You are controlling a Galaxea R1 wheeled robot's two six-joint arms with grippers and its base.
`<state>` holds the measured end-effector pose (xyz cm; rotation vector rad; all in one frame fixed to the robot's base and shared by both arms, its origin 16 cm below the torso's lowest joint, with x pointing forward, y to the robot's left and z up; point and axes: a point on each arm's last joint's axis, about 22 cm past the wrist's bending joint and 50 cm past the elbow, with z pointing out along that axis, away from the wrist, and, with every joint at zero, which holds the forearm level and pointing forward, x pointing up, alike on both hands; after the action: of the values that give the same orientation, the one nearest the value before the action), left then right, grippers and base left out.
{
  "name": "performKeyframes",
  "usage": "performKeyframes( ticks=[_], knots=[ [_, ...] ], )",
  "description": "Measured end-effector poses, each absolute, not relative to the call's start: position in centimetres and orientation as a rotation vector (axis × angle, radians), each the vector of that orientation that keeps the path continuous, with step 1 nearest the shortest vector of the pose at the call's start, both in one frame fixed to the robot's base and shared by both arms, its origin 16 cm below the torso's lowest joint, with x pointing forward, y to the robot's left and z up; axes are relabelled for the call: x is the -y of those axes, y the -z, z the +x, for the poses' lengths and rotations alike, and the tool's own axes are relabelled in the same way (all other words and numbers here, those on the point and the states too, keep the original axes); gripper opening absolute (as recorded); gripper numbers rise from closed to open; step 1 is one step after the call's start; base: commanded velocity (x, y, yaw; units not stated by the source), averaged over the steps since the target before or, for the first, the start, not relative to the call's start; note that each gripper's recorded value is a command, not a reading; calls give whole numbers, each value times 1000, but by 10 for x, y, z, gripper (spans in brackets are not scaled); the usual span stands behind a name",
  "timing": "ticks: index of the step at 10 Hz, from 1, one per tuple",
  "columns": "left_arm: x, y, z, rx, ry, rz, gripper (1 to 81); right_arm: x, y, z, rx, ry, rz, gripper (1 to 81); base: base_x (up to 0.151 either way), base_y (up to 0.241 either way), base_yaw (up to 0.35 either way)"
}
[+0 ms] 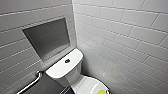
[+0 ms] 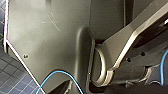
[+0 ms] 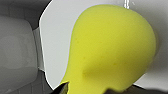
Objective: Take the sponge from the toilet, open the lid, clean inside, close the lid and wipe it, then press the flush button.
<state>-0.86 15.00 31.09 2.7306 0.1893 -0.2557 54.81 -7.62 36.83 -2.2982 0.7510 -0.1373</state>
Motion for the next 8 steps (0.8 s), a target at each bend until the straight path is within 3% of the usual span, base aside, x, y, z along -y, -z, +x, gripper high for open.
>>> performKeyframes(
  ticks=[8],
  knots=[
    [-150, -305, -4, -187, 246, 2731, 811, 65, -364, 549, -750, 140, -2296, 811, 0, 0, 0]
  ],
)
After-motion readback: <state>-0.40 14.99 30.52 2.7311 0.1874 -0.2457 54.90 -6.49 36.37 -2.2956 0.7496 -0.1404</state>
